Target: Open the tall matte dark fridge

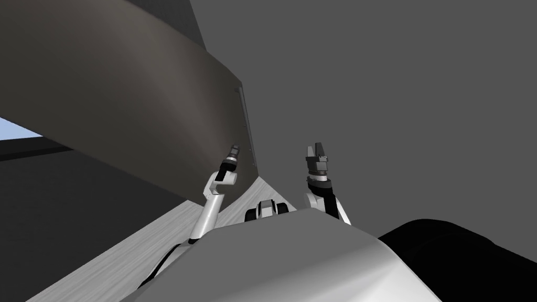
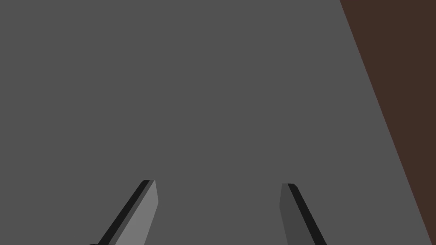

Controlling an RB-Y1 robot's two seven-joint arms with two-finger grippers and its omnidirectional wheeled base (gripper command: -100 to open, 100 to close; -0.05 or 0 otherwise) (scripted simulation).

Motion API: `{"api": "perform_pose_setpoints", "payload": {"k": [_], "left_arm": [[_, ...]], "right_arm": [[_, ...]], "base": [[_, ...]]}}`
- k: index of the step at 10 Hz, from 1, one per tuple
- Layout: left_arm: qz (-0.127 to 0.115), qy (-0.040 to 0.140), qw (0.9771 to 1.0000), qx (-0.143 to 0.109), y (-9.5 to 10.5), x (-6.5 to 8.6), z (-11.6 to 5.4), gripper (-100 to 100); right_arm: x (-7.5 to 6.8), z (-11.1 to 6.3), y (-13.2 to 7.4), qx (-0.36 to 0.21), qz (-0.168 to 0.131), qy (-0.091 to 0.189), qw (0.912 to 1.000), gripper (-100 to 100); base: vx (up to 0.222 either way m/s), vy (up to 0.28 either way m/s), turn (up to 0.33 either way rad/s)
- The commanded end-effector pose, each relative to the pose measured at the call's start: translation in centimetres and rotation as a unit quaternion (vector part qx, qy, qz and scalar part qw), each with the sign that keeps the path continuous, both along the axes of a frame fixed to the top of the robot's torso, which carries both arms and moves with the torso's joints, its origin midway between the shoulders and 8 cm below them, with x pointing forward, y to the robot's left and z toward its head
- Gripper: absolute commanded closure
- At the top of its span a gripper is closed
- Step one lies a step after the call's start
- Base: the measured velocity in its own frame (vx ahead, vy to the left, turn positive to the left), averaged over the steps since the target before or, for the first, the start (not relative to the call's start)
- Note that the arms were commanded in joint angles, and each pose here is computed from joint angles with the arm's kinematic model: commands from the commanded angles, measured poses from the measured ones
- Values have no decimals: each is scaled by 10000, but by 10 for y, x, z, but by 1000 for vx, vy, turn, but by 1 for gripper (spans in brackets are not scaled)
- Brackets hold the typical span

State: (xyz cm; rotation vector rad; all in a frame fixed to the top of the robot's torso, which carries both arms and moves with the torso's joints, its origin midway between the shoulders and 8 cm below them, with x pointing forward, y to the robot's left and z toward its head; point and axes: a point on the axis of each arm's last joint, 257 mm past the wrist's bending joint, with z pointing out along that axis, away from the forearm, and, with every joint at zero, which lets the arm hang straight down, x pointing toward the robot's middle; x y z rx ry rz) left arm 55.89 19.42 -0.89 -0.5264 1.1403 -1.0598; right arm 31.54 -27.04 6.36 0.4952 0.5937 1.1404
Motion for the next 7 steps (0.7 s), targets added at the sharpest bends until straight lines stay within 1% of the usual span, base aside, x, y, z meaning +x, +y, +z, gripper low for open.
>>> {"api": "perform_pose_setpoints", "payload": {"k": [1, 2, 3, 4, 5, 6, 7], "left_arm": [[74, 290, 9994, 188, -5, 26, -7, -100], [46, 210, 9996, 189, -8, 28, 3, -100], [92, 364, 9989, 280, -9, 40, -1, -100], [77, 319, 9991, 281, -11, 40, 4, -100], [122, 461, 9982, 375, -13, 52, 1, -100], [112, 428, 9983, 376, -14, 52, 5, -100], [163, 570, 9971, 473, -15, 64, 3, -100]], "right_arm": [[0, 0, 0, 0, 0, 0, 10000, 0], [0, 0, 0, 0, 0, 0, 10000, 0], [0, 0, 0, 0, 0, 0, 10000, 0], [0, 0, 0, 0, 0, 0, 10000, 0], [0, 0, 0, 0, 0, 0, 10000, 0], [0, 0, 0, 0, 0, 0, 10000, 0], [0, 0, 0, 0, 0, 0, 10000, 0]], "base": [[44, -4, -67], [35, -2, -31], [34, -2, -36], [26, -3, -23], [26, -2, -36], [23, -3, -27], [30, -3, -44]]}}
